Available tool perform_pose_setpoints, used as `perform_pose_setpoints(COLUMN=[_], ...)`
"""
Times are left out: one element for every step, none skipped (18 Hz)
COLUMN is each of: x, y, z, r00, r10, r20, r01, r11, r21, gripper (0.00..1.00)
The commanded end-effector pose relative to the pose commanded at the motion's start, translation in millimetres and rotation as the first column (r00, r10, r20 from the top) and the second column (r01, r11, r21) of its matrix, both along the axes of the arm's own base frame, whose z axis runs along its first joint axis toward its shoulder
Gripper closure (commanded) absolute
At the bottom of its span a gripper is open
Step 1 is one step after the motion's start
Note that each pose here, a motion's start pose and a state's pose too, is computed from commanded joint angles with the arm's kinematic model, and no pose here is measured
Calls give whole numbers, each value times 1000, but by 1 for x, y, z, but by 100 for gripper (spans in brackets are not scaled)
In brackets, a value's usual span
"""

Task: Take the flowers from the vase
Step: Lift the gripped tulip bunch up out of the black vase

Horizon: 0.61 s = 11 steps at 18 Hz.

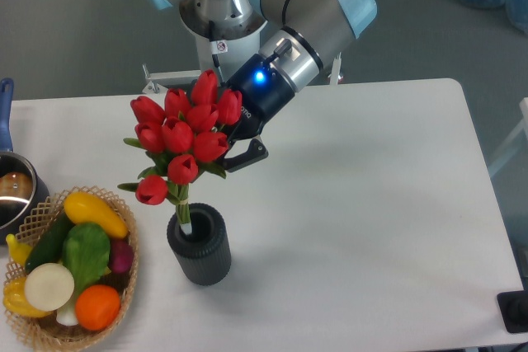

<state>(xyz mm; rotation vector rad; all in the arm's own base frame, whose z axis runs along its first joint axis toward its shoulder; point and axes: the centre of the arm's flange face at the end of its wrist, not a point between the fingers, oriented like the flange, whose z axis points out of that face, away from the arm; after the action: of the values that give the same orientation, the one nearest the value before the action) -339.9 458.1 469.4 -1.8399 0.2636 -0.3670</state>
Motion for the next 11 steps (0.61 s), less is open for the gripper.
perform_pose_setpoints(x=[-4,-6,-6,-6,-9,-10,-10,-11,-11,-12,-13], y=[-5,-9,-11,-12,-15,-17,-17,-18,-18,-19,-19], z=[4,8,12,13,15,19,19,21,21,22,24], r00=[1000,1000,999,999,999,998,998,998,998,997,998], r10=[9,15,20,22,32,39,41,44,44,46,48], r20=[11,24,25,30,36,39,46,48,52,54,50], r01=[-9,-16,-20,-23,-33,-40,-42,-46,-45,-47,-49], r11=[1000,1000,999,999,999,999,999,999,999,999,999], r21=[14,23,25,25,23,23,21,22,23,22,25], gripper=[54,54,54,54,54,54,54,54,54,54,54])
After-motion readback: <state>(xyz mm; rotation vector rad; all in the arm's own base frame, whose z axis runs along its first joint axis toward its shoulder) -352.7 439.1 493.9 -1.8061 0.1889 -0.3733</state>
